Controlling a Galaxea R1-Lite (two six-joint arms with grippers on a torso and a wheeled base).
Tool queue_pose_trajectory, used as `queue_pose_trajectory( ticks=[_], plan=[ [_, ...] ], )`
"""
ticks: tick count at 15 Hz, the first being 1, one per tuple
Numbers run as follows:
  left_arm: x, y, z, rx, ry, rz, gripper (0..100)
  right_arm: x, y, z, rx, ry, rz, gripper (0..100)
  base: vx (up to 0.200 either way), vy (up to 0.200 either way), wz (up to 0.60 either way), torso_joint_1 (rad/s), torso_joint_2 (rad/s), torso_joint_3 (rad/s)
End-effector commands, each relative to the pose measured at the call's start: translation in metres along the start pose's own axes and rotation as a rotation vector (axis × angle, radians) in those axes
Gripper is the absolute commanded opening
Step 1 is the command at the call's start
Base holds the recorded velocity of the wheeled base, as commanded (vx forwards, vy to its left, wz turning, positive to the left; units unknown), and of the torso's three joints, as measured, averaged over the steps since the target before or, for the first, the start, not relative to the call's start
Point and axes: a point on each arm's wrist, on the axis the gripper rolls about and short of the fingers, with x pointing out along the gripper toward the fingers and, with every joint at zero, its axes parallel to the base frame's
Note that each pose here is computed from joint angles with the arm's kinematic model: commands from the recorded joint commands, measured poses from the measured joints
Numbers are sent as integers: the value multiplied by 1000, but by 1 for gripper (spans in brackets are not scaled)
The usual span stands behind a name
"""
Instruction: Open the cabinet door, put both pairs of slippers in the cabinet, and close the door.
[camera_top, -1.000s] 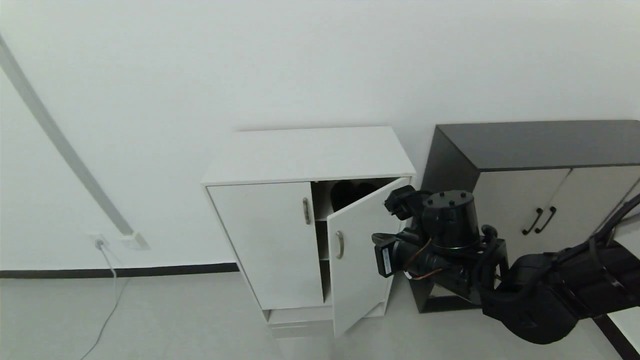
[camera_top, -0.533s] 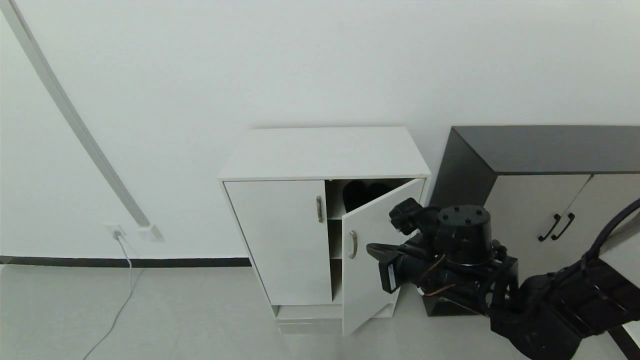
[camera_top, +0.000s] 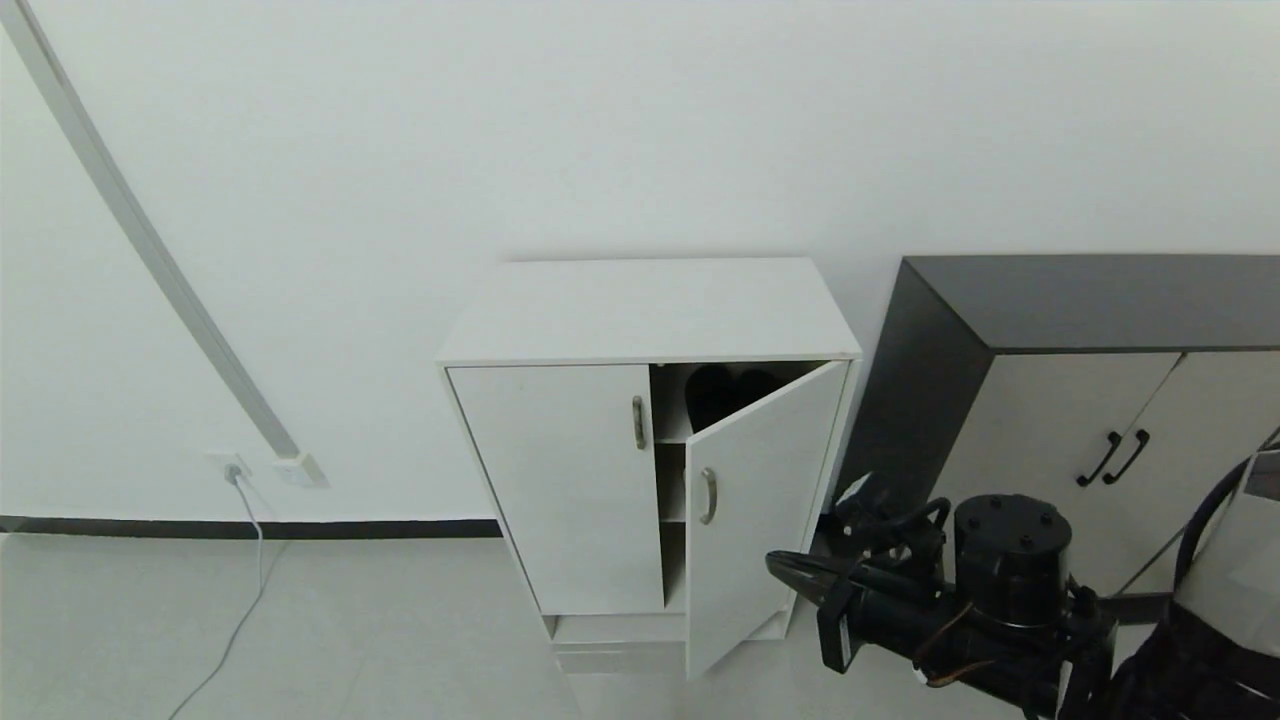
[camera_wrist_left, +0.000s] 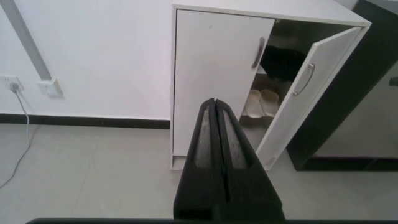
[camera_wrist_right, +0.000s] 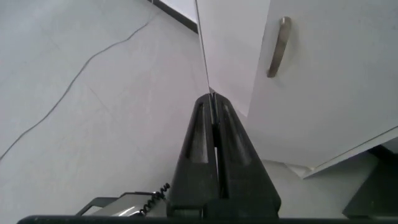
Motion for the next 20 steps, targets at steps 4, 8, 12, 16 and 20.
queue_pose_trajectory(
  ticks=[4, 8, 12, 16, 20],
  plan=[
    [0, 0, 0, 0, 1, 1, 0, -3, 1, -24, 15, 74, 0, 0, 150, 0, 0, 2, -3, 4],
    [0, 0, 0, -2, 1, 1, 0, -4, 2, -26, 15, 76, 1, 0, 0, 0, 0, 0, 0, 0],
    [0, 0, 0, -2, 1, 1, 0, 12, -2, -24, 8, 41, -2, 0, 0, 0, 0, 0, 0, 0],
    [0, 0, 0, -2, 1, 1, 0, 39, -14, -26, 17, 64, -47, 0, 0, 0, 0, 0, 0, 0],
    [0, 0, 0, -2, 1, 1, 0, 67, -35, -18, 31, 54, -103, 0, 0, 0, 0, 0, 0, 0]
  ],
)
